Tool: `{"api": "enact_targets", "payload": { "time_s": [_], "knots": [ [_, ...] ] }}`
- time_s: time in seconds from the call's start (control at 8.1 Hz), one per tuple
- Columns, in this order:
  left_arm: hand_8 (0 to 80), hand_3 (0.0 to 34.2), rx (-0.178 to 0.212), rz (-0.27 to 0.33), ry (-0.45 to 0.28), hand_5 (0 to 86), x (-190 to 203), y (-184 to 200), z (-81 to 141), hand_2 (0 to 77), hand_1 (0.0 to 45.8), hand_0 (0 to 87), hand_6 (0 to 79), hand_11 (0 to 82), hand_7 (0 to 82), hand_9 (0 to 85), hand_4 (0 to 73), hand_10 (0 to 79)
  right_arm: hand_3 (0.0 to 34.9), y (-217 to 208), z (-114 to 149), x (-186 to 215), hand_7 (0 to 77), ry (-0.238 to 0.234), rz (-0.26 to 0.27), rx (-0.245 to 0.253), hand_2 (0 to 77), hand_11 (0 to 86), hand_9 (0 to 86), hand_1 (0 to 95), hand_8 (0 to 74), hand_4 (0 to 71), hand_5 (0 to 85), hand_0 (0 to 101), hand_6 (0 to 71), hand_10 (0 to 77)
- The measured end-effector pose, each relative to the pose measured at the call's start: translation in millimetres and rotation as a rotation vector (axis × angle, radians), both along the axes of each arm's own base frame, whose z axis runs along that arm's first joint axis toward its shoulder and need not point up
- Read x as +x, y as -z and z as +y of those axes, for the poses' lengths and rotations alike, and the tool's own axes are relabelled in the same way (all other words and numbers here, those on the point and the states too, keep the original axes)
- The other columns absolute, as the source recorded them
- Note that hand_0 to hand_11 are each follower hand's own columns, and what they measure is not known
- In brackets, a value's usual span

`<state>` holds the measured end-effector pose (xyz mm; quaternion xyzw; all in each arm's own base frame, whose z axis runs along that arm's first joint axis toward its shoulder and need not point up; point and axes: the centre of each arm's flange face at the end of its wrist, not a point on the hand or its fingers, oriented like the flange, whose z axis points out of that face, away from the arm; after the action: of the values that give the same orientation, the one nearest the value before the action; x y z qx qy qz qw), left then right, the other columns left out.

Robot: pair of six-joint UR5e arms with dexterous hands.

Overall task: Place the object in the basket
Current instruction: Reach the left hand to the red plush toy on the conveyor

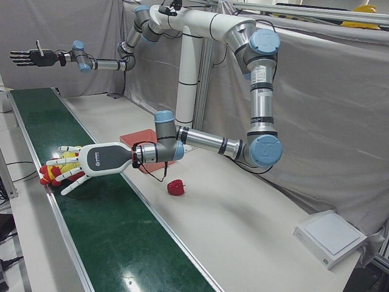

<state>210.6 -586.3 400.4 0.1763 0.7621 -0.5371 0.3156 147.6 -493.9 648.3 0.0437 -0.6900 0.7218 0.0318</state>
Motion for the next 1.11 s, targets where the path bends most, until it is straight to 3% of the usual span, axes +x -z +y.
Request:
{"api": "enact_targets", "payload": {
  "time_s": [0.99, 1.11],
  "knots": [
    [13.1, 25.5, -0.024, -0.018, -0.022, 32.2, 27, -10, -15, 0.5, 14.7, 54.9, 3.3, 6.5, 8.2, 14.7, 0.5, 2.2, 0.0, 0, 0, 1, 0.5, -0.001, 0.000, 0.001, 0.5, 0.0, 0.0, 0.0, 0.0, 0.0, 0.0, 0, 0.0, 0.0],
    [15.8, 22.9, -0.025, -0.019, -0.022, 49.6, 27, -11, -15, 13.6, 19.1, 55.9, 9.3, 16.9, 14.7, 19.6, 1.1, 10.4, 0.0, 0, 0, 1, 0.5, -0.001, 0.000, 0.001, 0.5, 0.0, 0.0, 0.0, 0.0, 0.0, 0.0, 0, 0.0, 0.0]
  ]
}}
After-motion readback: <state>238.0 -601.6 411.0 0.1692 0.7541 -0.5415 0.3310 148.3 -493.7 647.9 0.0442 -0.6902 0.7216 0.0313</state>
